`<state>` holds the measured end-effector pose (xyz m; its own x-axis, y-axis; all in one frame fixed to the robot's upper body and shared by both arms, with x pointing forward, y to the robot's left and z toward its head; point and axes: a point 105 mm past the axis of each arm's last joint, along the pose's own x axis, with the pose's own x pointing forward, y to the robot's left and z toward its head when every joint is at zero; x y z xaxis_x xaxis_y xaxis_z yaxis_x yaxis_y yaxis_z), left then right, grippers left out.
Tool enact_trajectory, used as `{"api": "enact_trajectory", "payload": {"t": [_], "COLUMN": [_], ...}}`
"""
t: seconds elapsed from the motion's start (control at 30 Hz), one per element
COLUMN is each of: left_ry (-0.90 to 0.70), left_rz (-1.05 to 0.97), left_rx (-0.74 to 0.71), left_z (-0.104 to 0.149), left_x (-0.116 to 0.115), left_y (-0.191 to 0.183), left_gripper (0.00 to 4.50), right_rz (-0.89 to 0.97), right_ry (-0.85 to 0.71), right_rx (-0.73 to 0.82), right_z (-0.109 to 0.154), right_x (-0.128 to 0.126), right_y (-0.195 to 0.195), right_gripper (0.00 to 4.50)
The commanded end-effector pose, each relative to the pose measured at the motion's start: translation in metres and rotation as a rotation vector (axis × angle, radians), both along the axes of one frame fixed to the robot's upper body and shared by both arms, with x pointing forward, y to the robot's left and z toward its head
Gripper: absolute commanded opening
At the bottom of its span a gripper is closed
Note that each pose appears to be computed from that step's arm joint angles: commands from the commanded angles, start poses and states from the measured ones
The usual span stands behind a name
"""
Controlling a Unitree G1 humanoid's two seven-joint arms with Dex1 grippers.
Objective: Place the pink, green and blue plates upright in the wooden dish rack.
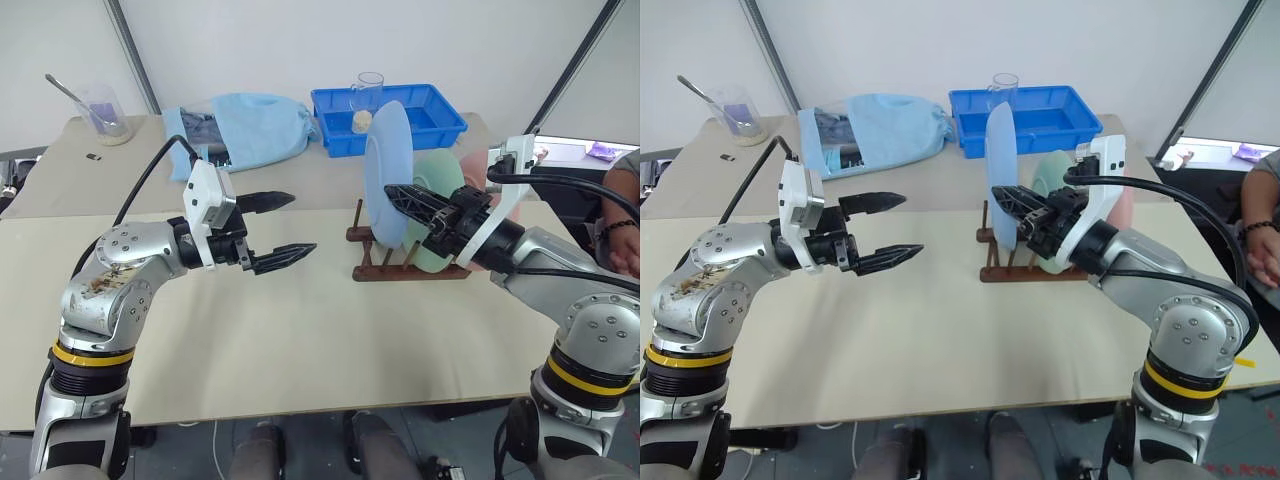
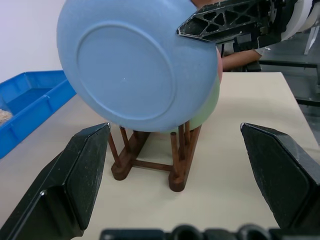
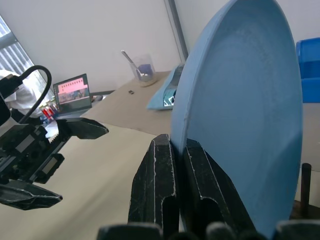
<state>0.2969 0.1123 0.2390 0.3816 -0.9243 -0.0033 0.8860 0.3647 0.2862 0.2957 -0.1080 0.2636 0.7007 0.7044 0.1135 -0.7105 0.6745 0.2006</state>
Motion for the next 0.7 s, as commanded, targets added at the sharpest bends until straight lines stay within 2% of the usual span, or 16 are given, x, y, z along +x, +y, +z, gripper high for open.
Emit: {"api": "enact_trajectory", "payload": {"t": [0.03, 0.33, 0.6, 0.7], "left_ry": [-0.043, -0.037, -0.021, -0.024], "left_rz": [-0.023, -0.057, -0.057, -0.037], "left_rx": [-0.009, -0.018, 0.016, 0.026], "left_z": [0.011, 0.013, 0.011, 0.011], "left_x": [-0.009, -0.014, -0.014, -0.011], "left_y": [-0.001, -0.002, 0.003, 0.004], "left_gripper": [4.47, 4.47, 4.50, 4.50], "right_rz": [-0.001, -0.051, -0.089, -0.091], "right_ry": [-0.013, 0.074, 0.035, 0.007], "right_rx": [0.005, 0.018, -0.010, -0.025], "right_z": [0.006, -0.001, 0.009, 0.015], "right_x": [-0.002, 0.011, 0.014, 0.014], "right_y": [0.000, -0.004, -0.008, -0.008], "right_gripper": [0.00, 0.00, 2.90, 3.83]}}
